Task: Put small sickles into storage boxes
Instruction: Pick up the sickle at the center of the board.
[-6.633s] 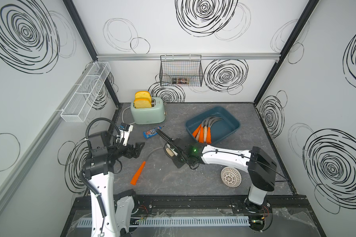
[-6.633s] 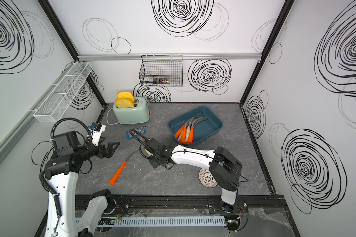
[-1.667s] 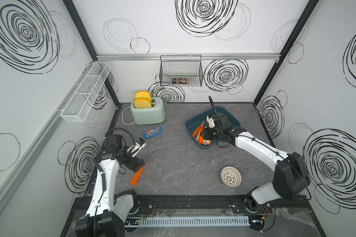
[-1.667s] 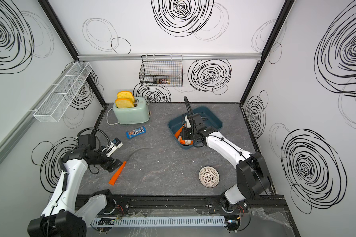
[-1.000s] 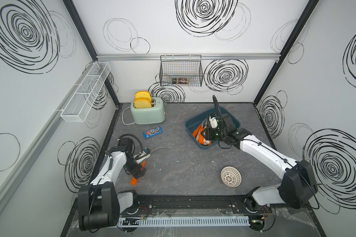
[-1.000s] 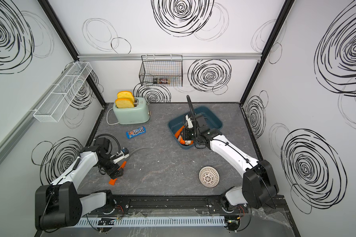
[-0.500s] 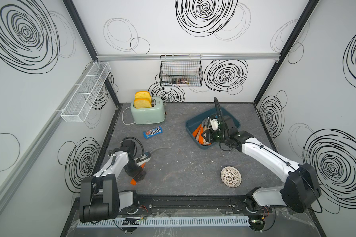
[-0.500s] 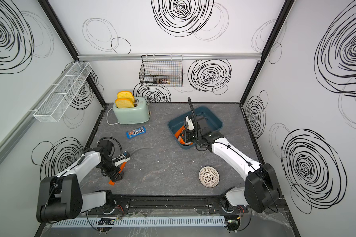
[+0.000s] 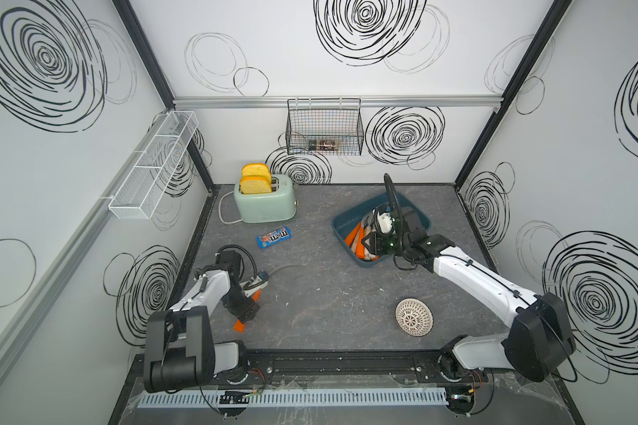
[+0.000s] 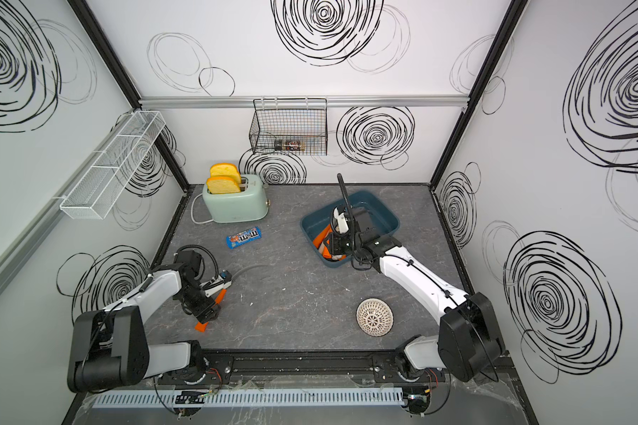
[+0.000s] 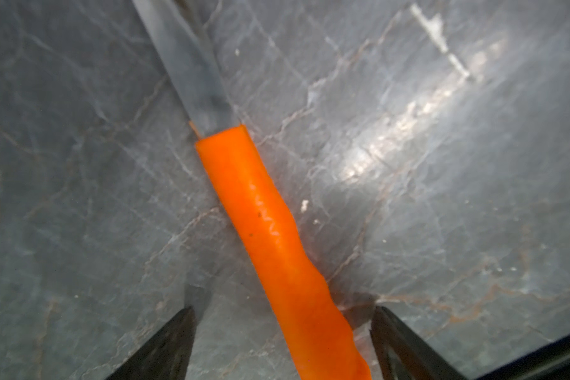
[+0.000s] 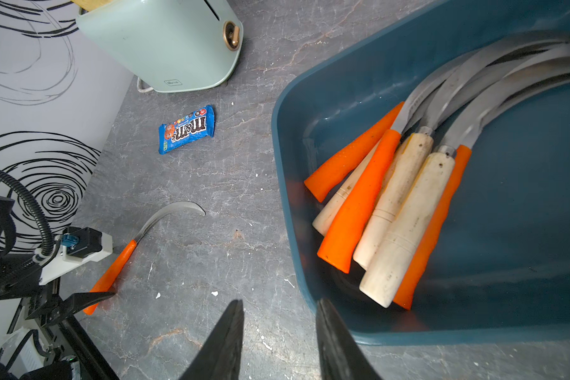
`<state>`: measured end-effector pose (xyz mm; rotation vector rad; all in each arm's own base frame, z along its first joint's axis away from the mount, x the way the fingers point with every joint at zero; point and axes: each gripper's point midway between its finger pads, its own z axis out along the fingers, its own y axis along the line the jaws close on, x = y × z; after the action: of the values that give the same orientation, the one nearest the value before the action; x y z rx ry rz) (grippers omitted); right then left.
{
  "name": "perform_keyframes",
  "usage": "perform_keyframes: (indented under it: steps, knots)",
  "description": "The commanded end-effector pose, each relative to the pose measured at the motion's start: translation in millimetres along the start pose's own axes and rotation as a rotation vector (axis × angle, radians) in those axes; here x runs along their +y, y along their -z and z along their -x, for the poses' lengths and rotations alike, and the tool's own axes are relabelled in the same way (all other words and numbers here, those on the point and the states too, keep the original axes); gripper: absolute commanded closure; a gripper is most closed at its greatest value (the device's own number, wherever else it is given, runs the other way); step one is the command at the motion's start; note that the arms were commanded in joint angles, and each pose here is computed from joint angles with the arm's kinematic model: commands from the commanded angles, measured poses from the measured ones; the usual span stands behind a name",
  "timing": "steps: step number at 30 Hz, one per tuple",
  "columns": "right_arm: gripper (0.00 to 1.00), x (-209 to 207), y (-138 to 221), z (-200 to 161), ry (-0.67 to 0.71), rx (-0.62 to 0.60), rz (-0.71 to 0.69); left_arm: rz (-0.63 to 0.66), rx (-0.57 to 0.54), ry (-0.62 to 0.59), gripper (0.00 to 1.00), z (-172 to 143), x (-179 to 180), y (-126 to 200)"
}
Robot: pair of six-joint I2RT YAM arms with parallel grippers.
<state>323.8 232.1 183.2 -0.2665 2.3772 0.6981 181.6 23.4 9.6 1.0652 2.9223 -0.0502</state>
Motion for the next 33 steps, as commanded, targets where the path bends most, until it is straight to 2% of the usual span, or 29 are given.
perform_keyframes:
  steps: [1,8,19,21,29,30,32,33]
  knots:
    - [0.6,2.0,4.2,3.9,0.018,-0.02,0.013,0.005,0.034,-0.006,0.12,-8.4,2.4,-12.2]
    - [0.6,1.4,4.1,4.0,0.018,-0.02,0.012,0.013,0.048,-0.003,0.15,-13.5,0.8,-20.1]
    - [0.6,-1.9,5.9,3.2,0.015,-0.022,0.003,0.01,0.058,-0.014,0.29,-15.5,-1.9,-20.9]
    - [0.6,-2.5,6.5,2.7,0.014,-0.024,0.003,0.012,0.059,-0.015,0.37,-15.6,-1.9,-20.5]
    - [0.6,-7.1,7.1,0.8,0.006,-0.025,-0.002,0.01,0.054,-0.011,0.55,-14.3,-1.9,-17.1]
    - [0.6,-7.1,6.8,0.4,0.006,-0.024,-0.002,0.009,0.053,-0.012,0.62,-13.8,-1.6,-15.9]
    - [0.6,-8.1,7.2,0.1,0.005,-0.025,-0.004,0.014,0.047,-0.012,0.69,-12.3,-0.1,-13.4]
    - [0.6,-8.5,7.1,0.4,0.004,-0.025,-0.004,0.014,0.045,-0.014,0.76,-11.4,0.2,-11.6]
